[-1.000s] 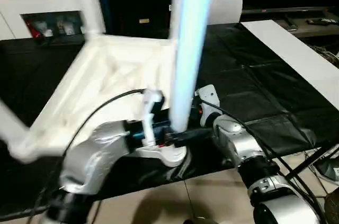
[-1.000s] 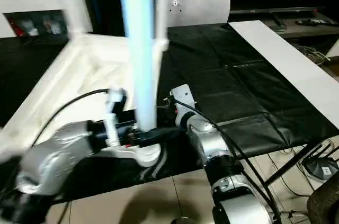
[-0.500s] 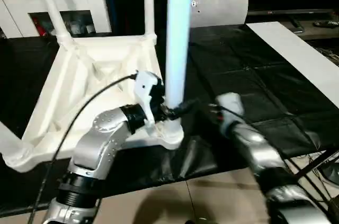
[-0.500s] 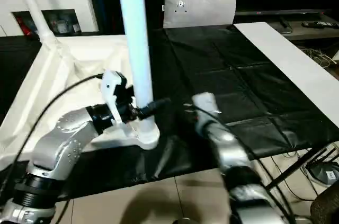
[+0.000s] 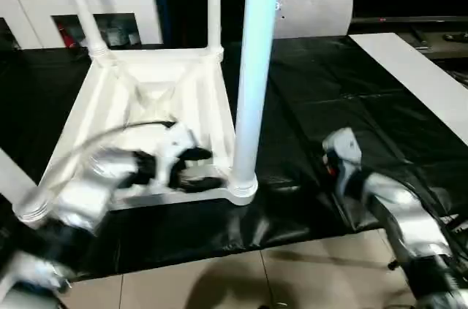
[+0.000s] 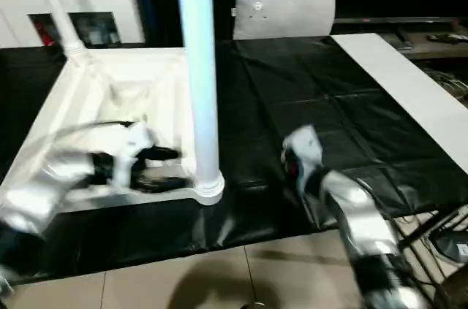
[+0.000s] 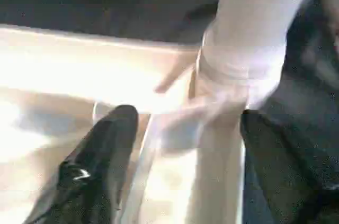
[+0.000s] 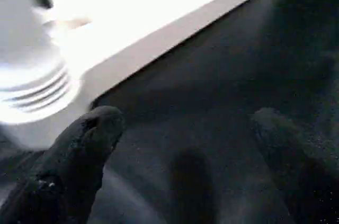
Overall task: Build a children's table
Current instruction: Rotate table base
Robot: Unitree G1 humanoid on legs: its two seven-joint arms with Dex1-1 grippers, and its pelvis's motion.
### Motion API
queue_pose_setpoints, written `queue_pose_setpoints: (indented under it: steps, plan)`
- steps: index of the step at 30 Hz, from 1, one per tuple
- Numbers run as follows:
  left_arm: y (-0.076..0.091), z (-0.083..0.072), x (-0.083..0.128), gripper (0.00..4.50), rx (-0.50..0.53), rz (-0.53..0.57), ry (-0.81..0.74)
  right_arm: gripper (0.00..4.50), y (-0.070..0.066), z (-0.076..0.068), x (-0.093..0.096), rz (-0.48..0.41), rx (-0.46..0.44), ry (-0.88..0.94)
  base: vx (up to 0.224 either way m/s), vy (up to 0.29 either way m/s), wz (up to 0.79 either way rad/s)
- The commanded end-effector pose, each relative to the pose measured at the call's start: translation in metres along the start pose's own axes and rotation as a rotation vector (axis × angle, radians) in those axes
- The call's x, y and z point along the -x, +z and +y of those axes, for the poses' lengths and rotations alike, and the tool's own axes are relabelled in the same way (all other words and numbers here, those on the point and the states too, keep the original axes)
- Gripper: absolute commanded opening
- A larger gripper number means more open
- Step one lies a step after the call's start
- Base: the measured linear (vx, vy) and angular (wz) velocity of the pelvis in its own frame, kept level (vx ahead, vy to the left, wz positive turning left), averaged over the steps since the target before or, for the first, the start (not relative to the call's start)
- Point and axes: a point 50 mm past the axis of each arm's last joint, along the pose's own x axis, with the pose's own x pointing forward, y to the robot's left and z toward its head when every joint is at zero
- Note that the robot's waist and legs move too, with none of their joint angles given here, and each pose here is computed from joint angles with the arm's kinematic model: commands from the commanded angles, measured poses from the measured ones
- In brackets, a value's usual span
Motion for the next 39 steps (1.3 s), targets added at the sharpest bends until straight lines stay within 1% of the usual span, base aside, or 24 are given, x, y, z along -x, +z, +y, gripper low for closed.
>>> queue_pose_setpoints:
  steps: [1, 4, 5, 7, 8, 10, 11, 13, 14, 15, 16, 17, 20, 21, 23, 25, 27, 30, 32, 36, 37, 39]
  plan:
    - [-0.003, 0.001, -0.002, 3.12, -0.011, 0.044, -0.043, 4.5, 0.008, 0.005, 0.003, -0.003, 0.019, 0.068, 0.0, 0.0, 0.0]
    - [-0.005, 0.003, -0.002, 2.9, 0.016, 0.054, -0.067, 4.5, 0.008, 0.009, 0.008, 0.014, 0.022, 0.106, 0.0, 0.0, 0.0]
    - [-0.005, 0.002, -0.003, 2.72, 0.021, 0.051, -0.085, 4.5, 0.009, 0.01, 0.009, 0.016, 0.019, 0.111, 0.0, 0.0, 0.0]
    - [-0.006, 0.002, -0.005, 2.67, 0.03, 0.046, -0.114, 4.5, 0.009, 0.012, 0.01, 0.019, 0.014, 0.12, 0.0, 0.0, 0.0]
    - [-0.007, 0.0, -0.007, 2.63, 0.055, 0.036, -0.135, 4.5, 0.009, 0.013, 0.011, 0.031, 0.006, 0.131, 0.0, 0.0, 0.0]
    - [-0.008, -0.002, -0.008, 2.42, 0.081, 0.029, -0.153, 4.5, 0.01, 0.016, 0.012, 0.042, 0.002, 0.147, 0.0, 0.0, 0.0]
    - [-0.009, -0.003, -0.009, 2.32, 0.087, 0.026, -0.158, 4.5, 0.01, 0.016, 0.012, 0.045, 0.001, 0.151, 0.0, 0.0, 0.0]
    - [-0.012, -0.003, -0.01, 2.25, 0.088, 0.042, -0.15, 4.5, 0.012, 0.019, 0.012, 0.049, 0.012, 0.167, 0.0, 0.0, 0.0]
    - [-0.012, -0.003, -0.01, 2.12, 0.088, 0.045, -0.15, 4.5, 0.012, 0.019, 0.012, 0.05, 0.013, 0.17, 0.0, 0.0, 0.0]
    - [-0.013, -0.003, -0.011, 2.12, 0.091, 0.045, -0.149, 4.5, 0.012, 0.02, 0.011, 0.051, 0.016, 0.171, 0.0, 0.0, 0.0]
    - [-0.013, -0.003, -0.011, 1.99, 0.093, 0.042, -0.149, 4.5, 0.013, 0.02, 0.011, 0.05, 0.017, 0.169, 0.0, 0.0, 0.0]
    - [-0.013, -0.004, -0.011, 1.83, 0.091, 0.04, -0.15, 4.5, 0.013, 0.02, 0.01, 0.05, 0.017, 0.167, 0.0, 0.0, 0.0]
    - [-0.015, -0.004, -0.012, 1.76, 0.07, 0.051, -0.139, 4.5, 0.013, 0.022, 0.009, 0.051, 0.018, 0.171, 0.0, 0.0, 0.0]
    - [-0.016, -0.004, -0.012, 1.53, 0.063, 0.055, -0.136, 4.5, 0.014, 0.022, 0.009, 0.052, 0.018, 0.173, 0.0, 0.0, 0.0]
    - [-0.017, -0.007, -0.011, 1.4, 0.029, 0.06, -0.156, 4.5, 0.014, 0.023, 0.008, 0.053, 0.018, 0.177, 0.0, 0.0, 0.0]
    - [-0.018, -0.008, -0.011, 1.3, 0.026, 0.06, -0.159, 4.5, 0.014, 0.024, 0.008, 0.053, 0.018, 0.177, 0.0, 0.0, 0.0]
    - [-0.02, -0.01, -0.01, 1.04, 0.017, 0.07, -0.173, 4.5, 0.014, 0.024, 0.007, 0.053, 0.019, 0.178, 0.0, 0.0, 0.0]
    - [-0.023, -0.011, -0.009, 0.98, 0.008, 0.096, -0.191, 4.5, 0.014, 0.024, 0.007, 0.054, 0.019, 0.181, 0.0, 0.0, 0.0]
    - [-0.026, -0.012, -0.008, 0.63, 0.002, 0.116, -0.198, 4.5, 0.014, 0.025, 0.007, 0.055, 0.02, 0.183, 0.0, 0.0, 0.0]
    - [-0.025, -0.011, -0.009, 0.54, 0.002, 0.1, -0.194, 4.5, 0.015, 0.025, 0.006, 0.054, 0.023, 0.186, 0.0, 0.0, 0.0]
    - [-0.023, -0.01, -0.01, 0.31, 0.003, 0.085, -0.195, 4.5, 0.016, 0.024, 0.006, 0.053, 0.024, 0.187, 0.0, 0.0, 0.0]
    - [-0.022, -0.011, -0.01, 0.18, 0.006, 0.067, -0.2, 4.5, 0.016, 0.024, 0.005, 0.051, 0.026, 0.188, 0.0, 0.0, 0.0]
